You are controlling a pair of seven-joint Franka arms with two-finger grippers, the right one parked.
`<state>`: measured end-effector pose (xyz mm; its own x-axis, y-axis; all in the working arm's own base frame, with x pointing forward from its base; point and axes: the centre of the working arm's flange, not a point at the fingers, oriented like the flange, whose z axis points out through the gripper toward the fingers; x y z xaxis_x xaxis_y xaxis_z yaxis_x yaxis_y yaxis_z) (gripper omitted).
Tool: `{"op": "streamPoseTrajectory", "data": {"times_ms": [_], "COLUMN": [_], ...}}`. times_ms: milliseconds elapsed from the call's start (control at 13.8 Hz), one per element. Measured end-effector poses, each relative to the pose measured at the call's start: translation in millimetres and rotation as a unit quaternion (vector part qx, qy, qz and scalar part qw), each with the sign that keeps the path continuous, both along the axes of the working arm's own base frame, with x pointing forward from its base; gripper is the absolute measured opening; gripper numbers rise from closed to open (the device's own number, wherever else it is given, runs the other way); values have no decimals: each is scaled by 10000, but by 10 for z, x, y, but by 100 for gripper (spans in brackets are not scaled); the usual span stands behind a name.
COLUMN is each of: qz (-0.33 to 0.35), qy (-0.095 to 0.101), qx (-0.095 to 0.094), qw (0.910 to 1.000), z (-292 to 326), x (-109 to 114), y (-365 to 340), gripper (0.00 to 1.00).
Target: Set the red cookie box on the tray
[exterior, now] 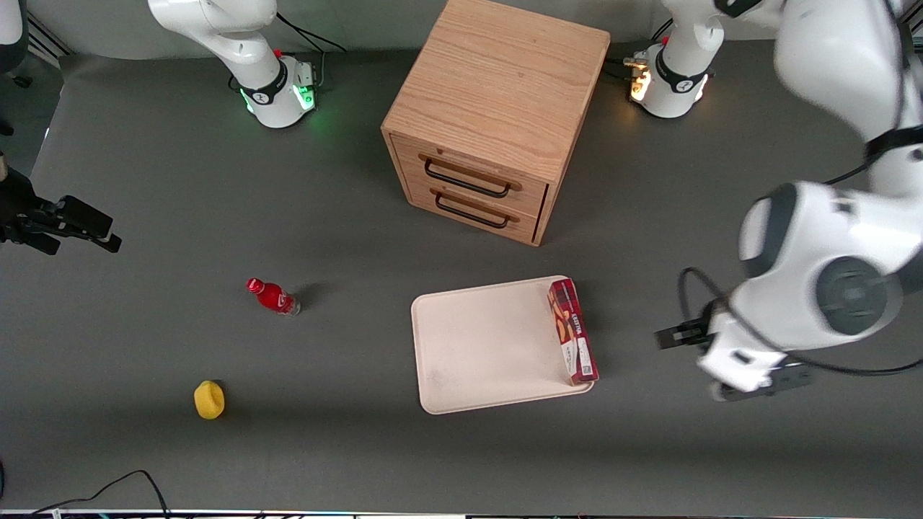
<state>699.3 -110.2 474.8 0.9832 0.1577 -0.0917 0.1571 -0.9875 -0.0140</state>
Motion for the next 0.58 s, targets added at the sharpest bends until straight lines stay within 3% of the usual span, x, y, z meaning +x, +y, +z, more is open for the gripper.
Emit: {"op": "streamPoseTrajectory", "data": {"times_ms": [145, 361, 578], "qz": [-148, -148, -138], "qy": [15, 63, -69], "qx": [-41, 59, 168], "qw": [9999, 9999, 9997], "z": [211, 393, 586], "x": [-156, -482, -858], "y": [532, 706, 845], "gripper": [100, 100, 100]}}
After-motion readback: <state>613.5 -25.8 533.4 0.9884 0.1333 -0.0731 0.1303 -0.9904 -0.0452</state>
